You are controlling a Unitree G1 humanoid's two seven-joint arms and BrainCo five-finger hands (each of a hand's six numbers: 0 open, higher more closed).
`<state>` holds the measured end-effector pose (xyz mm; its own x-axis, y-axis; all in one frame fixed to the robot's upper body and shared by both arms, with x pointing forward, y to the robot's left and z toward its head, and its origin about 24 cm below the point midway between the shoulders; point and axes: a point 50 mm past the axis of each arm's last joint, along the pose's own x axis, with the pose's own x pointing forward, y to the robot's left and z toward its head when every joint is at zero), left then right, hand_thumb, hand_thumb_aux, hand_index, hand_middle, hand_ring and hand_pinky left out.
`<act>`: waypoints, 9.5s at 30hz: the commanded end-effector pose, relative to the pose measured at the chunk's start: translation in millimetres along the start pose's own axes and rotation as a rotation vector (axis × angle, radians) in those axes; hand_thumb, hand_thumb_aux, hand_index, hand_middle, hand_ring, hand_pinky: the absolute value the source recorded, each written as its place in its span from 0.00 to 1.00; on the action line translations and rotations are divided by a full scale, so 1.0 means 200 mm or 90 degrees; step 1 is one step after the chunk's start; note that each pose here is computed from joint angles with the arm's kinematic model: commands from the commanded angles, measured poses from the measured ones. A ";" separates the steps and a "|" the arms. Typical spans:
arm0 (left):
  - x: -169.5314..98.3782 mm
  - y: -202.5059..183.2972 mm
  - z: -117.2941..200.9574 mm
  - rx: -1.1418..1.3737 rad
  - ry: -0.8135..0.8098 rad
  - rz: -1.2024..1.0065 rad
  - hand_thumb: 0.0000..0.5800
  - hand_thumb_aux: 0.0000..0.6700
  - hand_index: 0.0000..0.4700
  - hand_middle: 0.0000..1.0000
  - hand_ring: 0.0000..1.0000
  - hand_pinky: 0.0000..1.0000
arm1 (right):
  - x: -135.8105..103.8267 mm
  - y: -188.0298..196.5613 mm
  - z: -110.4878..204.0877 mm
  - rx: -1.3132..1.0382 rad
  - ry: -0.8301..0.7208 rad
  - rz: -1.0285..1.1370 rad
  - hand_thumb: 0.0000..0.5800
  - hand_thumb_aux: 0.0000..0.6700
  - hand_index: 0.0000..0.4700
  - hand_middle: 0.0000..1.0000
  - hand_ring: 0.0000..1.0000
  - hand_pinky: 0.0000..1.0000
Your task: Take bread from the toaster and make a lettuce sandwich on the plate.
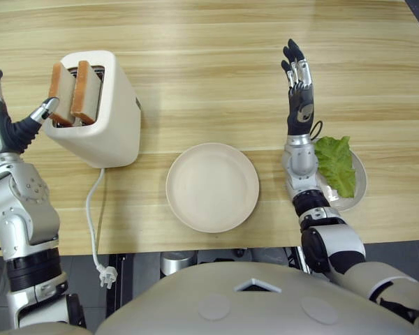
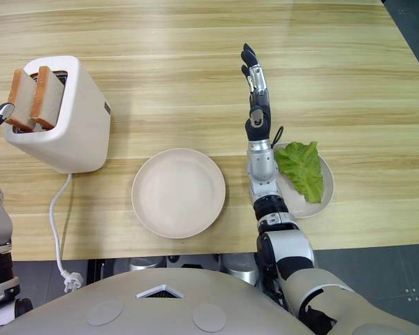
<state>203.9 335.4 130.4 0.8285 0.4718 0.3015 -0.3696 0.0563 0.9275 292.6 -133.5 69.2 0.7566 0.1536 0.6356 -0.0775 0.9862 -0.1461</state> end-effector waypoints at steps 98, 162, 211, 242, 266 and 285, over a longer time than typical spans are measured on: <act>0.07 0.51 0.54 -0.288 -0.300 0.322 1.00 1.00 0.98 1.00 1.00 1.00 | 0.03 -0.13 0.03 -0.075 -0.031 -0.018 0.00 0.00 0.00 0.00 0.00 0.00; -0.48 -0.62 0.78 -0.299 -0.345 -0.488 0.00 0.00 0.00 1.00 1.00 1.00 | -0.65 -0.79 -0.04 -0.917 0.075 0.464 1.00 1.00 0.98 0.00 0.00 0.00; 0.06 0.20 0.38 -0.266 -0.225 0.029 0.00 0.00 0.00 0.82 0.82 0.82 | -0.31 0.36 -0.02 -0.426 -0.296 0.614 1.00 1.00 0.98 1.00 1.00 1.00; 0.02 -0.13 0.24 -0.081 -0.085 -0.163 0.00 0.00 0.00 0.00 0.00 0.00 | -0.12 0.18 0.09 -0.511 -0.298 0.508 0.00 0.00 0.00 0.00 0.00 0.00; 0.09 0.10 0.39 -0.085 -0.138 0.015 1.00 1.00 0.98 0.00 0.00 0.00 | -0.08 0.13 0.12 -0.503 -0.267 0.447 0.00 0.00 0.00 0.00 0.00 0.00; -0.04 0.05 0.91 -0.589 -0.526 -0.446 1.00 1.00 0.98 1.00 1.00 1.00 | 0.02 -0.20 0.21 -0.419 -0.178 0.207 0.00 0.00 0.00 0.00 0.00 0.00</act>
<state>266.5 180.8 196.7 0.8692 -0.3935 0.2993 0.1317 0.7679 0.6269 270.4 -155.1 103.3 0.5365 0.5770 0.6158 0.1963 0.6243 -0.7561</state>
